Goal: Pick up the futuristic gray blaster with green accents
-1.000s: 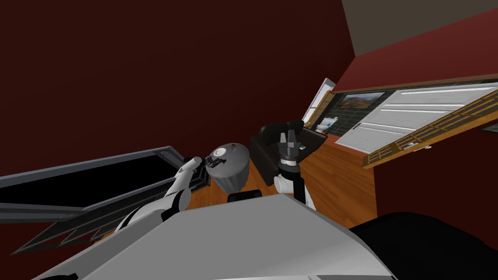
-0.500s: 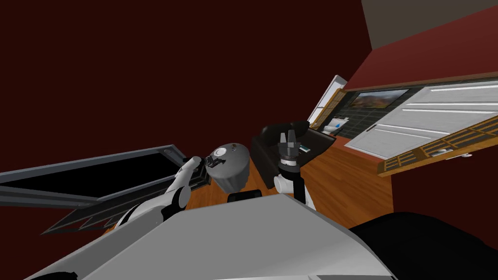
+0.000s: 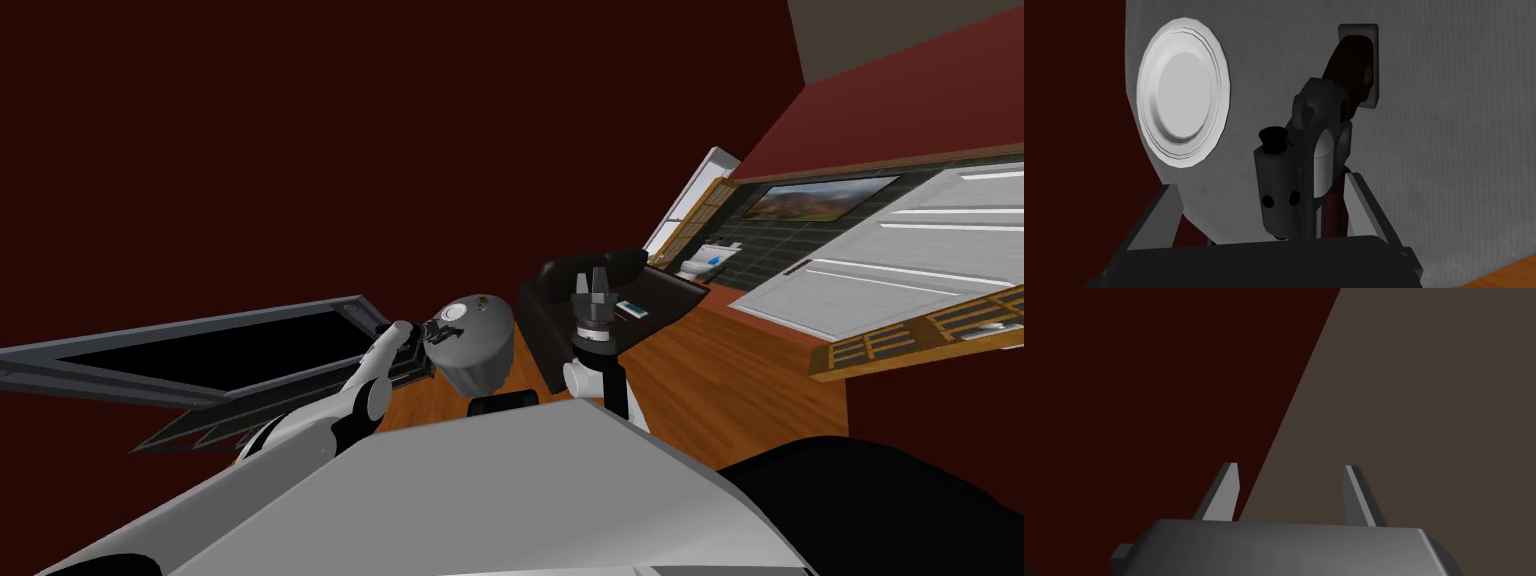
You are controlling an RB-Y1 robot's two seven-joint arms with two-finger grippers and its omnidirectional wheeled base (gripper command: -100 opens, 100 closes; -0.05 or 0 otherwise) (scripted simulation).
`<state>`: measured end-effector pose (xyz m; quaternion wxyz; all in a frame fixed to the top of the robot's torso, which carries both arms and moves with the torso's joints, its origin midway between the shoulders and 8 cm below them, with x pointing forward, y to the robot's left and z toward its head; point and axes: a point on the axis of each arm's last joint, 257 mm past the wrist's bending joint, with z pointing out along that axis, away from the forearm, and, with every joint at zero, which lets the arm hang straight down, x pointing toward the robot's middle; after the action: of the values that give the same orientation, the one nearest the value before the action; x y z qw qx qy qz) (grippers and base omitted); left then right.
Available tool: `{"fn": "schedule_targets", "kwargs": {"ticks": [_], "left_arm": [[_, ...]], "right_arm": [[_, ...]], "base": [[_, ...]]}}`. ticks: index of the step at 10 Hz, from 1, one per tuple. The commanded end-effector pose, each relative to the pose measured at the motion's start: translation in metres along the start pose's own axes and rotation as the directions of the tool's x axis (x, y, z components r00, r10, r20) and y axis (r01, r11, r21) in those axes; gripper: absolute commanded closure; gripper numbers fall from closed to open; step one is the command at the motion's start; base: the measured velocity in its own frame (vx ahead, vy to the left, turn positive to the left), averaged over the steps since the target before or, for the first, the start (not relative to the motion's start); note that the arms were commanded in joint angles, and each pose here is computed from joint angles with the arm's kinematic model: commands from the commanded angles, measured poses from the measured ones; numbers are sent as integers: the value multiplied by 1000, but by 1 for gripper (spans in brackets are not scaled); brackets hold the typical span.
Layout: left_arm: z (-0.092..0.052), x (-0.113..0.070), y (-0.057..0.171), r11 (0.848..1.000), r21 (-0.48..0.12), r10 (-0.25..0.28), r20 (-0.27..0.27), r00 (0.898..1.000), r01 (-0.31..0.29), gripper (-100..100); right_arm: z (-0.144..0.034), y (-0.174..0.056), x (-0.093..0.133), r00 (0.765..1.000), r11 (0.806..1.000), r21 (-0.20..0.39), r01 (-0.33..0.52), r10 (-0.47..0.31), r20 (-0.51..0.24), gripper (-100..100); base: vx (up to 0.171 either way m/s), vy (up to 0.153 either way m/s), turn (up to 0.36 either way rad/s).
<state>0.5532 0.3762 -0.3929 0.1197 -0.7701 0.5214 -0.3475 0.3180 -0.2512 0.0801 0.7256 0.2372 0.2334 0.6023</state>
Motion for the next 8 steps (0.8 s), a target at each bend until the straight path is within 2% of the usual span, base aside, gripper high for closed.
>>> {"fn": "schedule_targets", "kwargs": {"ticks": [1, 2, 4, 5, 6, 8], "left_arm": [[-1, 7, -12, 1000, 14, -4, -34, 999, 5, -100], [1, 6, -4, 1000, 1, -2, -38, 999, 2, -100], [1, 6, -4, 999, 2, 39, -38, 999, -38, -100], [1, 6, -4, 1000, 2, 27, -38, 999, -27, -100], [1, 6, -4, 1000, 2, 31, -38, 999, -31, 100], [2, 6, -3, 1000, -1, 29, -38, 999, -29, 100]], "right_arm": [[0, 0, 0, 1000, 1000, 0, 0, 0, 0, 0], [0, 0, 0, 1000, 1000, 0, 0, 0, 0, 0], [0, 0, 0, 1000, 1000, 0, 0, 0, 0, 0], [0, 0, 0, 1000, 1000, 0, 0, 0, 0, 0], [0, 0, 0, 1000, 1000, 0, 0, 0, 0, 0], [0, 0, 0, 1000, 1000, 0, 0, 0, 0, 0]], "base": [[37, -87, 323], [39, -115, 246], [11, -42, -27], [0, 0, 0], [0, 0, 0], [0, 0, 0]]}}
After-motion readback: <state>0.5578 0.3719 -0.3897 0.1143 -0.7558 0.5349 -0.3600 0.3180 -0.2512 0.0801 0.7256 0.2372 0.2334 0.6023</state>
